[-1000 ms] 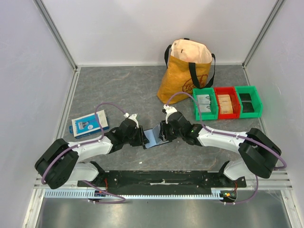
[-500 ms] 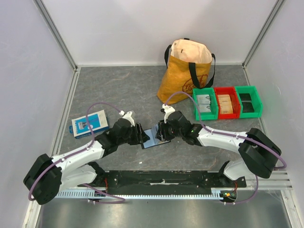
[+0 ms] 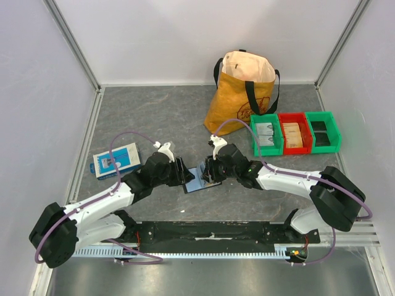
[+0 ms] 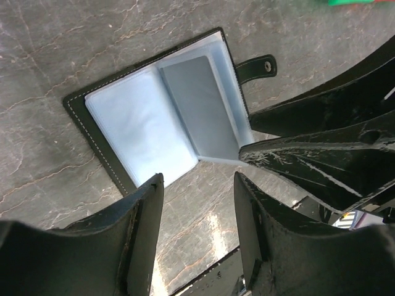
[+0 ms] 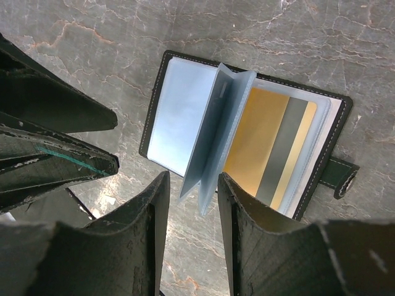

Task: Take the credit cards out of the card holder
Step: Remove the credit card from the card holder.

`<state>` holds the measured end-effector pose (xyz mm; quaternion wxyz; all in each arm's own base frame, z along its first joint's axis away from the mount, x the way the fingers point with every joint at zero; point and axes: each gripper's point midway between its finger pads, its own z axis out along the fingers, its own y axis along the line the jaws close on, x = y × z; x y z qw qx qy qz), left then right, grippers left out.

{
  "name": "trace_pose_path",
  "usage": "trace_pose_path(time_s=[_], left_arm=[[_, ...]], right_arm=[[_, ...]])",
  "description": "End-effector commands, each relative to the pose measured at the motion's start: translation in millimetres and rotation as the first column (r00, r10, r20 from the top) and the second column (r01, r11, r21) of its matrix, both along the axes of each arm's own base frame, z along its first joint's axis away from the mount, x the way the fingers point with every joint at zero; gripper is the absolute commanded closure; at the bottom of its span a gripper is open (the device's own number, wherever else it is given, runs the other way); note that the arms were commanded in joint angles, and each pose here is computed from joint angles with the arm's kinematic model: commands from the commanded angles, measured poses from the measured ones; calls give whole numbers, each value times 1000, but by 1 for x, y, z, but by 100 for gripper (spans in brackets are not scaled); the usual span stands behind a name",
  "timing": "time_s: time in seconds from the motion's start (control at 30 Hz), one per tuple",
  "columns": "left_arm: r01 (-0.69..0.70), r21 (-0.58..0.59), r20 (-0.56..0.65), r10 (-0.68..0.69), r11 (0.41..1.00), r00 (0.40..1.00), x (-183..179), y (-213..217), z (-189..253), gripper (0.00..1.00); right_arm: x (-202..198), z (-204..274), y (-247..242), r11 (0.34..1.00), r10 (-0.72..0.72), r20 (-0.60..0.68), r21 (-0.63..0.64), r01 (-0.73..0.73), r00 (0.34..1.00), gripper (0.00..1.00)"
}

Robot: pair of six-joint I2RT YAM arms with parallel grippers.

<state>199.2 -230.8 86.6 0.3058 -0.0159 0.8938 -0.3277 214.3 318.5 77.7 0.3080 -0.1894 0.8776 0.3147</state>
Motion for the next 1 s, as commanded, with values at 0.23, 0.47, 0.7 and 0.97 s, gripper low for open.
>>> trace_pose_path(time_s=[0.23,0.47,0.7,0.97], left_arm=[[5,-76,45,-1,997,999,9,-14,33,45],[34,-109,67,-27,993,997,17,-27,50,50],[77,-111,78,-68,991,995,27,-44,58,57],[49,-33,-12,-49,998,999,21,-33,11,63]], right_arm=[[4,24,15,996,23,42,84,-26,999,56],[4,17,11,998,6,36,63,-8,999,60],[7,5,1,999,-31,32,15,30,999,72],[18,-25,-43,966,-171,71,-182,181,983,71]])
